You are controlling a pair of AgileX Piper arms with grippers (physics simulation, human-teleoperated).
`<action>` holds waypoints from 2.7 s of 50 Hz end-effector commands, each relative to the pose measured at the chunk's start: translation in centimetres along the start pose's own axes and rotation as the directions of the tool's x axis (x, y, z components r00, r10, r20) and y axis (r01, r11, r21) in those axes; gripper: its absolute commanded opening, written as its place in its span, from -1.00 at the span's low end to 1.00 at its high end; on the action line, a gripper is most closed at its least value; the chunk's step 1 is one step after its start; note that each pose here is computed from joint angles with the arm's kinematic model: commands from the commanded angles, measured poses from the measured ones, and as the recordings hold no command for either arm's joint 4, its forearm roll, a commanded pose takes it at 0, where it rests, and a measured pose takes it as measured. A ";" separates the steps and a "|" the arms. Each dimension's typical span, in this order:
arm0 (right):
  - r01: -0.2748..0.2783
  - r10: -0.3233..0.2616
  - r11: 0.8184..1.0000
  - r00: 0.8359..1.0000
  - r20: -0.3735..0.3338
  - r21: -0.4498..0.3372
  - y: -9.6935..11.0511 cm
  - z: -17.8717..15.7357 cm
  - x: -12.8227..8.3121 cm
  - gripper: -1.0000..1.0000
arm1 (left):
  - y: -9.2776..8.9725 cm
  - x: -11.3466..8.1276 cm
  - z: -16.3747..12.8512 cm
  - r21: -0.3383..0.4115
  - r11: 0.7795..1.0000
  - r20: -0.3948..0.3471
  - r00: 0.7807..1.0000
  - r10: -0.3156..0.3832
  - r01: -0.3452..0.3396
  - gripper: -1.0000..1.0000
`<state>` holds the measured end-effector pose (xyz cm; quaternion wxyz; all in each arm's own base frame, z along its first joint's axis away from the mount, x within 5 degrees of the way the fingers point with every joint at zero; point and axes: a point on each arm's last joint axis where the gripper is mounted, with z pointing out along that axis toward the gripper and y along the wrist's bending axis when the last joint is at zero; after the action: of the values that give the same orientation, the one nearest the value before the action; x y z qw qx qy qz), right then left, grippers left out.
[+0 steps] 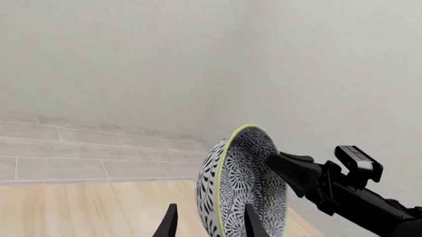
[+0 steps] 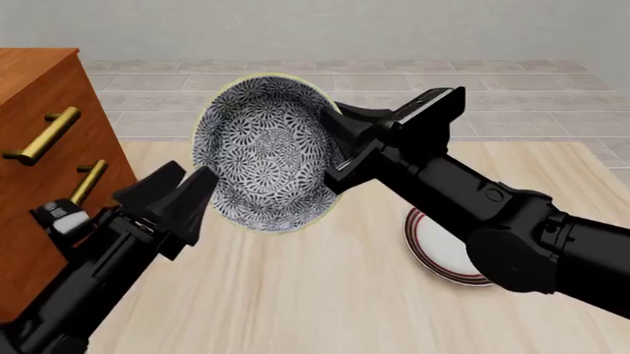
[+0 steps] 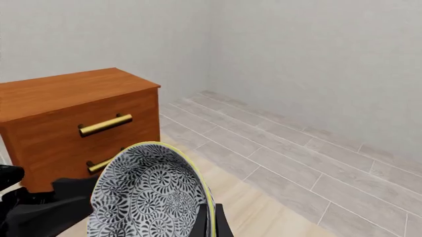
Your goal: Put the bowl on top of the cabinet.
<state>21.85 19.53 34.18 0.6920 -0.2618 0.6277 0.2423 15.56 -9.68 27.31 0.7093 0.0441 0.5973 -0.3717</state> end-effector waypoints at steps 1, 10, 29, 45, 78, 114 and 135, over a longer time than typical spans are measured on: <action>-0.011 0.011 1.000 1.000 0.014 0.001 0.1 -0.1 -0.3 -1.00 | 0.2 0.5 0.7 -0.003 1.000 -0.008 1.000 -0.013 0.013 1.00; -0.016 0.016 1.000 1.000 0.017 -0.001 0.1 -0.3 -0.3 -1.00 | 0.0 1.0 1.2 0.009 1.000 -0.027 1.000 -0.007 0.007 1.00; -0.016 0.016 1.000 1.000 0.025 -0.004 0.2 -0.6 -0.7 -1.00 | 0.0 2.2 2.0 0.018 1.000 -0.061 0.998 -0.009 0.010 1.00; -0.013 0.013 1.000 1.000 0.026 -0.006 0.2 -0.7 -0.9 -1.00 | 0.0 2.4 2.4 0.018 1.000 -0.071 0.997 0.018 -0.017 -1.00; -0.017 0.018 0.999 1.000 0.014 -0.039 1.1 -1.1 -0.7 1.00 | 0.6 2.0 2.4 -0.013 0.999 -0.057 0.998 0.029 -0.030 -1.00; 0.021 -0.017 0.995 0.999 0.038 -0.100 2.7 -3.4 -1.8 1.00 | 0.9 2.1 2.7 -0.019 0.999 -0.058 0.997 0.041 -0.042 -1.00; 0.043 -0.034 0.995 0.995 0.092 -0.093 2.3 -5.2 -3.6 1.00 | 1.0 2.2 3.0 -0.027 0.998 -0.068 0.996 0.052 -0.054 -1.00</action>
<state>16.63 18.44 36.63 0.7024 -0.2965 0.5871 0.2720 18.52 -11.46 25.67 0.6965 0.0597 0.6264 -0.3449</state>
